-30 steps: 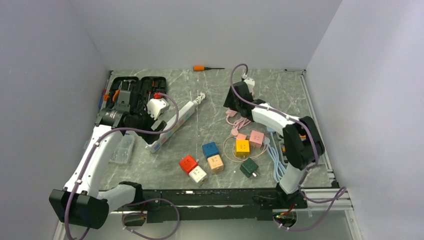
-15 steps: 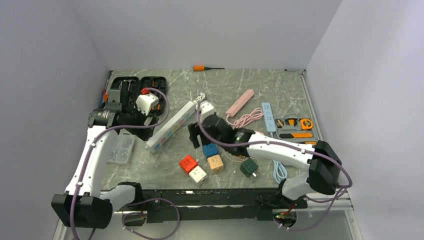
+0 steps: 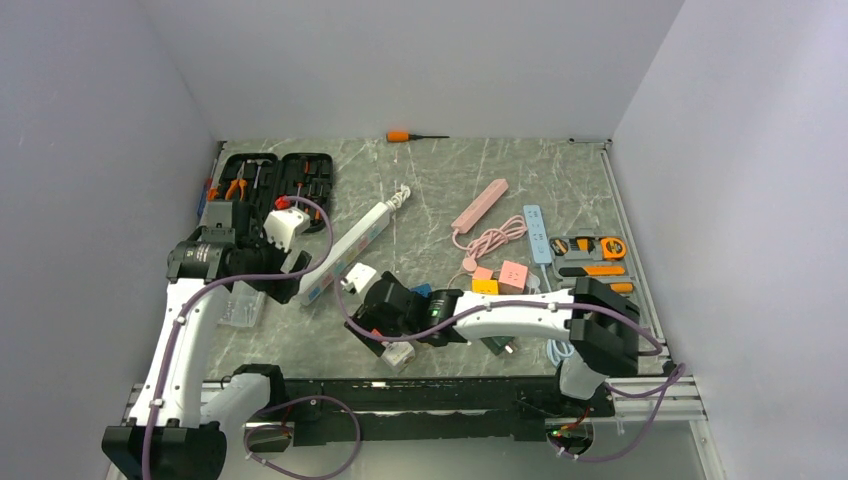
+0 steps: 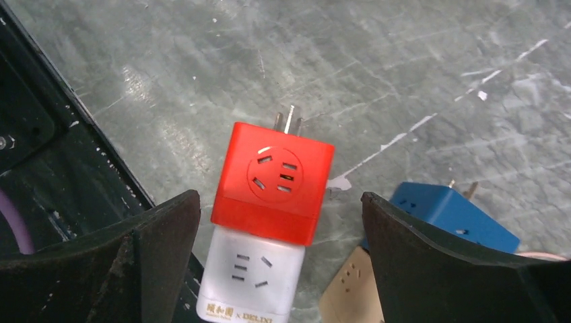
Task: Pull the plug off the socket
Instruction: Pick up the plug from the center of the board.
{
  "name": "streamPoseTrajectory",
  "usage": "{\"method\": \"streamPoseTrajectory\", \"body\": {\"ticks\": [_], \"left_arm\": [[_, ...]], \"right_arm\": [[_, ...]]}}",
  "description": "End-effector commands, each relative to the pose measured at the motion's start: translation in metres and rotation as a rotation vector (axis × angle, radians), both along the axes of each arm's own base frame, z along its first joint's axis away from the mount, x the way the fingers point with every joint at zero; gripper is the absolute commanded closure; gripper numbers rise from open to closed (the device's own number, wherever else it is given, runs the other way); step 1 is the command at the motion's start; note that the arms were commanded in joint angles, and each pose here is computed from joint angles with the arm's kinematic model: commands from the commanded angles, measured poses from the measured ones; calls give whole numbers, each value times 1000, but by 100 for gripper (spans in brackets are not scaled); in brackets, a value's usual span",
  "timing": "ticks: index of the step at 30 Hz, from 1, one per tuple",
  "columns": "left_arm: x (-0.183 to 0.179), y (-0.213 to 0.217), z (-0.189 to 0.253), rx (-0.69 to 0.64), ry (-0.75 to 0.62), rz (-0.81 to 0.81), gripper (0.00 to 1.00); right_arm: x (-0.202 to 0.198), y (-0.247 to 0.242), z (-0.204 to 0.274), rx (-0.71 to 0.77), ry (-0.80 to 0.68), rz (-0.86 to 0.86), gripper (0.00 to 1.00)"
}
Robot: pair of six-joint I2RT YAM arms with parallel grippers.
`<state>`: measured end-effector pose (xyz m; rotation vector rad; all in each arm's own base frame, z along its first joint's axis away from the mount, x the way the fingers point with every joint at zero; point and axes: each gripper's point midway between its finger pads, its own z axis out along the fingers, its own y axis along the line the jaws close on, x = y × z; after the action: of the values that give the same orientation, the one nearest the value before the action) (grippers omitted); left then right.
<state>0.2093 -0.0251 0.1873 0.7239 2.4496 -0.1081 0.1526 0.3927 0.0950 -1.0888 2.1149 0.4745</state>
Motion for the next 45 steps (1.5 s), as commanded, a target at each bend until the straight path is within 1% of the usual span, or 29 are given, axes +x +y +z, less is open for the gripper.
{"method": "streamPoseTrajectory", "body": {"ticks": [1,4,7,10,13,15,17,22,25,27,28,29,30,31,32,33,34,38,41,43,45], "left_arm": [[-3,4,-1,22,-10,-1,1],[-1,4,3,17,-18,-6,1],[2,3,7,13,-30,-6,1],[3,2,8,8,-30,-7,1],[3,1,7,5,-40,-9,1],[5,0,6,-2,-48,-7,1],[5,-2,3,-14,-42,-7,1],[5,-3,-4,-20,-14,-9,1],[5,0,-7,-4,-22,-6,1],[4,1,-7,2,-27,-8,1],[4,1,-7,5,-27,-9,1],[5,1,-6,7,-31,-9,1],[4,1,-5,8,-31,-11,1],[4,1,-3,6,-34,-14,1],[4,0,-1,4,-38,-18,1],[5,0,0,3,-43,-21,1],[5,0,2,2,-45,-23,1],[7,-1,3,-4,-41,-22,1],[6,-2,-1,-12,-16,-17,1],[5,-3,-3,-16,-6,-17,1],[5,-3,-2,-13,-10,-17,1]], "right_arm": [[1,24,3,3,-13,48,8],[2,31,-10,-23,0,49,8],[13,33,-24,-62,-8,3,8],[36,26,-35,-77,-8,-80,11],[69,10,-37,-73,1,-206,14],[91,-1,-35,-57,1,-279,14],[101,-4,-32,-51,-9,-314,12],[107,1,-13,-18,-30,-322,7],[107,-10,8,14,-60,-362,7],[101,-20,33,57,-99,-376,12],[96,-26,41,67,-113,-379,18],[88,-32,48,81,-122,-376,28],[78,-36,53,95,-127,-360,43],[65,-41,56,108,-130,-339,61],[54,-46,55,114,-129,-321,76],[43,-51,53,117,-114,-301,83],[33,-56,48,116,-93,-285,87],[2,-70,22,90,-17,-237,90],[-13,-69,10,83,4,-201,97],[-20,-63,1,68,7,-184,100],[-23,-59,-11,38,11,-174,100]]}}
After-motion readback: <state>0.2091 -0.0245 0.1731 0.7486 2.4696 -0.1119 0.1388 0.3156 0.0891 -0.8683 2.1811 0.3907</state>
